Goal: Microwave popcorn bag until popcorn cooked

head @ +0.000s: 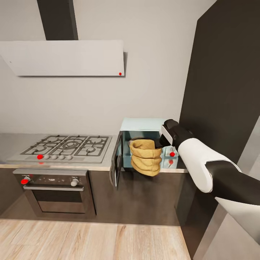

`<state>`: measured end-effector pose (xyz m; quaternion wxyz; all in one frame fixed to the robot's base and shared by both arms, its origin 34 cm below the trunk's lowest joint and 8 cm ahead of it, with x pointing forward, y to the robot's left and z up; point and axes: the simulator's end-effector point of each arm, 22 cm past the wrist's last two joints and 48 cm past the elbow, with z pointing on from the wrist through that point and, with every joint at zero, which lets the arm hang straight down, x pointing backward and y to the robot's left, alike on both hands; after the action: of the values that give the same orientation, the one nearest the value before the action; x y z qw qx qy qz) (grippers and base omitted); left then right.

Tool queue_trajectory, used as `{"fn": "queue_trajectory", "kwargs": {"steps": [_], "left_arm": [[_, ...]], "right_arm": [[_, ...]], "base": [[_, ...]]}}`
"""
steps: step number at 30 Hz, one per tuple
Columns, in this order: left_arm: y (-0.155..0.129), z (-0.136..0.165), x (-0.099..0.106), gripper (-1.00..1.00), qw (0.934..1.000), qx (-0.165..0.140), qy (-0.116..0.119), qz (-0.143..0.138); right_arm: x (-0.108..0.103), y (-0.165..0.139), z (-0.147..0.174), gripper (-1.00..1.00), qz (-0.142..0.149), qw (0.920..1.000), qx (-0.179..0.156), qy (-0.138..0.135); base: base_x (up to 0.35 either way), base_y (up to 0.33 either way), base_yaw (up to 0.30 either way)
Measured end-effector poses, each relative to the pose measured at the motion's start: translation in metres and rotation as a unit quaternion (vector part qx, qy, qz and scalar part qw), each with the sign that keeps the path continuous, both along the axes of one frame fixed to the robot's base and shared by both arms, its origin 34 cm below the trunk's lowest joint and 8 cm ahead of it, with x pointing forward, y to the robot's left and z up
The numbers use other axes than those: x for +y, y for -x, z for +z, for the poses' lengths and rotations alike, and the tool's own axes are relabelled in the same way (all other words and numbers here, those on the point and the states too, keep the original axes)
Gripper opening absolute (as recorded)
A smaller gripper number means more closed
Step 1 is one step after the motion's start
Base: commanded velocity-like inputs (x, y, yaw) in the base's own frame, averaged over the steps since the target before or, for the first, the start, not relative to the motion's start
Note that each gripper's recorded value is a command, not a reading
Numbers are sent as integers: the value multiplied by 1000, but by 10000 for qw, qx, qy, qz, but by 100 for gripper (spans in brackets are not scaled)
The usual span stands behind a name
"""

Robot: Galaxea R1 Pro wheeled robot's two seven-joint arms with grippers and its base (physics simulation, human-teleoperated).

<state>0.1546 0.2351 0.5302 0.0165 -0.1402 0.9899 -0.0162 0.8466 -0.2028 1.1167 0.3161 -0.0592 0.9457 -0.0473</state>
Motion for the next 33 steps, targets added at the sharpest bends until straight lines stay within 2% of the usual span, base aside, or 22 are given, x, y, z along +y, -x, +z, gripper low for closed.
{"fn": "queue_trajectory", "kwargs": {"steps": [13,33], "left_arm": [[0,0,0,100,10000,1,0,0],[0,0,0,100,10000,-1,0,0]], "right_arm": [[-7,-1,2,-100,-49,10000,-28,-4],[-6,-1,3,-100,-42,10000,-31,-3]], "base": [[11,0,0],[178,0,0]]}}
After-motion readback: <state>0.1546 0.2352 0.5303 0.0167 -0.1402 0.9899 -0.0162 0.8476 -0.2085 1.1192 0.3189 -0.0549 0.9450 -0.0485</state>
